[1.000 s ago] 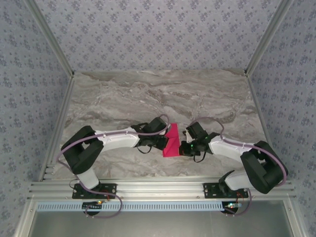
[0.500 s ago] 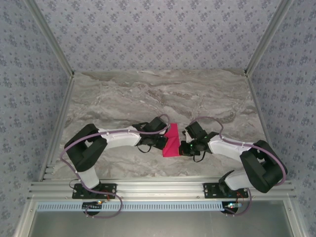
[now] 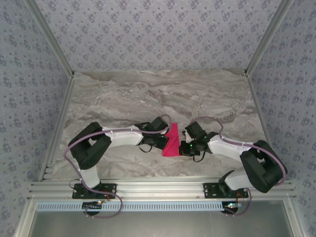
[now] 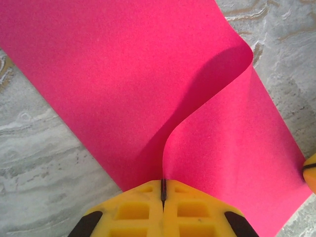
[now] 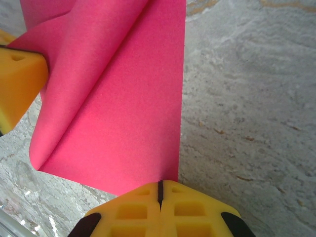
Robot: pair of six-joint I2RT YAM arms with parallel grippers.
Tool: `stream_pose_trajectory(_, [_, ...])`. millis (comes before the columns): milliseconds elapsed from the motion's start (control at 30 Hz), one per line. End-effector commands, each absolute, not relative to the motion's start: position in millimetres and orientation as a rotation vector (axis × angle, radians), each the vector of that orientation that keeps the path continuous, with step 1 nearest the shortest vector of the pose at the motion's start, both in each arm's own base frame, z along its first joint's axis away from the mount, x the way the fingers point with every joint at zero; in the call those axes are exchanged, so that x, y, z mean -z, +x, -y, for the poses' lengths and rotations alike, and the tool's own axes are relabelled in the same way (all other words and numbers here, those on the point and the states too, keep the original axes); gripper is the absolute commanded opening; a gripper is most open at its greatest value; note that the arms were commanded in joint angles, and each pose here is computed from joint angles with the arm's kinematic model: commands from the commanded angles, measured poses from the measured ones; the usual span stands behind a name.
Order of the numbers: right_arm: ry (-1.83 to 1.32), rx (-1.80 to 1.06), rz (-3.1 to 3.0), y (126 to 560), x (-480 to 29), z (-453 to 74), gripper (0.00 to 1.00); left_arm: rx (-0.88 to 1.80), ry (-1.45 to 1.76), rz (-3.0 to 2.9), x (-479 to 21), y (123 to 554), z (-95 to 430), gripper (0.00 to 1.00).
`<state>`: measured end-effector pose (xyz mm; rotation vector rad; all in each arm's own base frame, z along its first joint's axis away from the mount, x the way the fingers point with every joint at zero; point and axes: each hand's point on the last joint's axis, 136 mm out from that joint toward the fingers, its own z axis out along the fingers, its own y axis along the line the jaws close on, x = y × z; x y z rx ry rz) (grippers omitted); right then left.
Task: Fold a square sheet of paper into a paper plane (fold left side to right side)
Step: Fold the triangle a second time at the center of the table.
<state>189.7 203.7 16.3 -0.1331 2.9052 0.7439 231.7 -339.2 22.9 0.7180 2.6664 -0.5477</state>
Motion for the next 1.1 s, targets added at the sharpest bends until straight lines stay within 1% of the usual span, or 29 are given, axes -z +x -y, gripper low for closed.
stream_pose_trajectory(0, [-0.136, -0.652, -2.98, 178, -4, -193, 0.06, 0.541, 0.729, -2.662, -24, 237, 342, 0.0])
stream_pose_trajectory(167, [-0.155, -0.683, -2.964, 181, -11, -196, 0.07, 0.533, 0.726, -2.678, -19, 234, 338, 0.0])
stream_pose_trajectory(400, [-0.079, -1.012, -2.731, 213, -59, -214, 0.07, 0.534, 0.721, -2.696, -14, 229, 334, 0.0])
stream_pose_trajectory(500, [-0.03, -1.11, -2.664, 228, -71, -224, 0.06, 0.536, 0.719, -2.697, -13, 228, 333, 0.0])
stream_pose_trajectory(767, [-0.029, -1.16, -2.649, 250, -69, -247, 0.05, 0.54, 0.722, -2.695, -14, 227, 335, 0.0])
stream_pose_trajectory(1067, [-0.04, -1.139, -2.687, 258, -55, -256, 0.05, 0.54, 0.722, -2.697, -13, 226, 335, 0.0])
